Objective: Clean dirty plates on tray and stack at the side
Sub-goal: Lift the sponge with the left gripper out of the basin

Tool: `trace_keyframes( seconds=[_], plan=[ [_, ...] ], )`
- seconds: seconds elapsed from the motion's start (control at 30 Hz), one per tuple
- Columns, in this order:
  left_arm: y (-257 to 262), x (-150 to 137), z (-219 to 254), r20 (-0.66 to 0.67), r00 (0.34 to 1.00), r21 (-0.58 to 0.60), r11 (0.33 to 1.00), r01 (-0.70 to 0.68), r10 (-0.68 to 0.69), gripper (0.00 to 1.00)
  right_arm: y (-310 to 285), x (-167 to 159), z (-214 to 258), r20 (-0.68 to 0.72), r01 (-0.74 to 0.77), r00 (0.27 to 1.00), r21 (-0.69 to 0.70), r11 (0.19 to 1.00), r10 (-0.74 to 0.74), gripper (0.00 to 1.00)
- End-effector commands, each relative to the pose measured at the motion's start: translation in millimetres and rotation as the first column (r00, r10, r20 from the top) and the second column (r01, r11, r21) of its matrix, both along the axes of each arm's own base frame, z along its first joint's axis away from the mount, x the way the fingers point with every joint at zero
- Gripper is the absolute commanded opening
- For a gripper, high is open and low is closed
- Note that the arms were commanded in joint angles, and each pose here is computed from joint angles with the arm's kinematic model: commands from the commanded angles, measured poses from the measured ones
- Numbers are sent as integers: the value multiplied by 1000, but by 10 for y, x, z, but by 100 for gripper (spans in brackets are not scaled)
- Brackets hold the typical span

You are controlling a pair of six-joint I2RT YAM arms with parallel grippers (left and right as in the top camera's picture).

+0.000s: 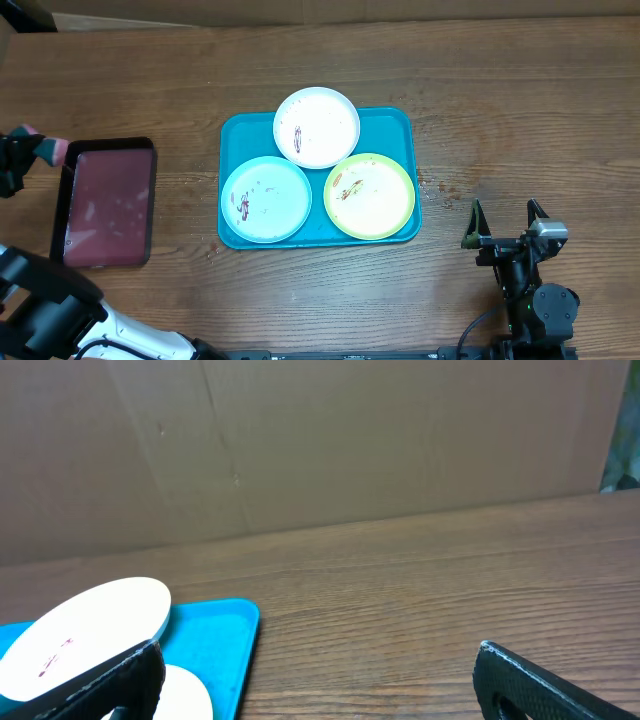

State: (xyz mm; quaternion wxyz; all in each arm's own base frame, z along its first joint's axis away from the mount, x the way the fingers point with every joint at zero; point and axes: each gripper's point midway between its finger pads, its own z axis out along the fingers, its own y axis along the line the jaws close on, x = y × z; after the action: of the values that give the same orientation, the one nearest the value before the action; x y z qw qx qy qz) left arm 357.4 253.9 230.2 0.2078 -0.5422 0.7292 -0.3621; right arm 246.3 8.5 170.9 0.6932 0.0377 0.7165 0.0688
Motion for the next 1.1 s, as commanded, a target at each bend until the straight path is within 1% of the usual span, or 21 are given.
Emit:
trace_keyframes(
  seconds=[0.0, 0.13, 0.23, 0.4, 0.47, 0.5, 0.57, 0.6, 0.63, 0.7, 0.77, 0.83, 0.93, 1.0, 1.07],
  plan=[
    [-166, 64, 272, 143, 989, -129, 991, 45, -26, 4, 0, 2, -20, 2, 2, 1000, -3, 1000, -2, 100],
    [-263, 124, 482, 255, 966, -196, 976, 98, -46, 4, 0, 2, -20, 2, 2, 1000, -3, 1000, -2, 100],
    [-271, 132, 506, 262, 964, -214, 972, 97, -39, 4, 0, 2, -20, 2, 2, 1000, -3, 1000, -2, 100],
    [-266, 131, 496, 258, 965, -207, 974, 96, -41, 4, 0, 2, -20, 2, 2, 1000, -3, 1000, -2, 100],
    [-208, 108, 385, 210, 977, -153, 985, 76, -42, 4, 0, 2, -19, 3, 2, 1000, -3, 1000, -2, 100],
    [-157, 79, 290, 167, 985, -103, 993, 63, -45, 5, 0, 2, -20, 2, 2, 1000, -3, 1000, -2, 100],
    [-102, -18, 48, 48, 996, 14, 997, 74, -75, 4, 0, 2, -20, 2, 2, 1000, -3, 1000, -2, 100],
    [-81, -85, -118, -41, 996, 72, 994, 87, -85, 4, 0, 2, -20, 2, 2, 1000, -3, 1000, -2, 100],
    [-64, -141, -275, -125, 989, 112, 989, 97, -83, 4, 0, 2, -19, 3, 2, 1000, -3, 1000, -2, 100],
    [-13, -242, -656, -291, 954, 200, 972, 127, -65, 4, 0, 2, -19, 3, 2, 1000, -3, 1000, -2, 100],
    [14, -311, -986, -397, 916, 260, 952, 162, -48, 4, 0, 2, -19, 3, 2, 1000, -3, 1000, -2, 100],
    [-93, -345, -1209, -443, 895, 244, 953, 182, -57, 4, 0, 2, -19, 3, 2, 1000, -3, 1000, -2, 100],
    [-223, -305, -1311, -442, 893, 220, 954, 204, -89, 4, 0, 2, -19, 3, 2, 1000, -3, 1000, -2, 100],
    [-176, -257, -1233, -425, 901, 242, 949, 202, -83, 4, 0, 2, -20, 2, 2, 1000, -3, 1000, -2, 100],
    [-90, -241, -1035, -405, 912, 258, 949, 183, -65, 4, 0, 2, -20, 2, 2, 1000, -3, 1000, -2, 100]
  ],
)
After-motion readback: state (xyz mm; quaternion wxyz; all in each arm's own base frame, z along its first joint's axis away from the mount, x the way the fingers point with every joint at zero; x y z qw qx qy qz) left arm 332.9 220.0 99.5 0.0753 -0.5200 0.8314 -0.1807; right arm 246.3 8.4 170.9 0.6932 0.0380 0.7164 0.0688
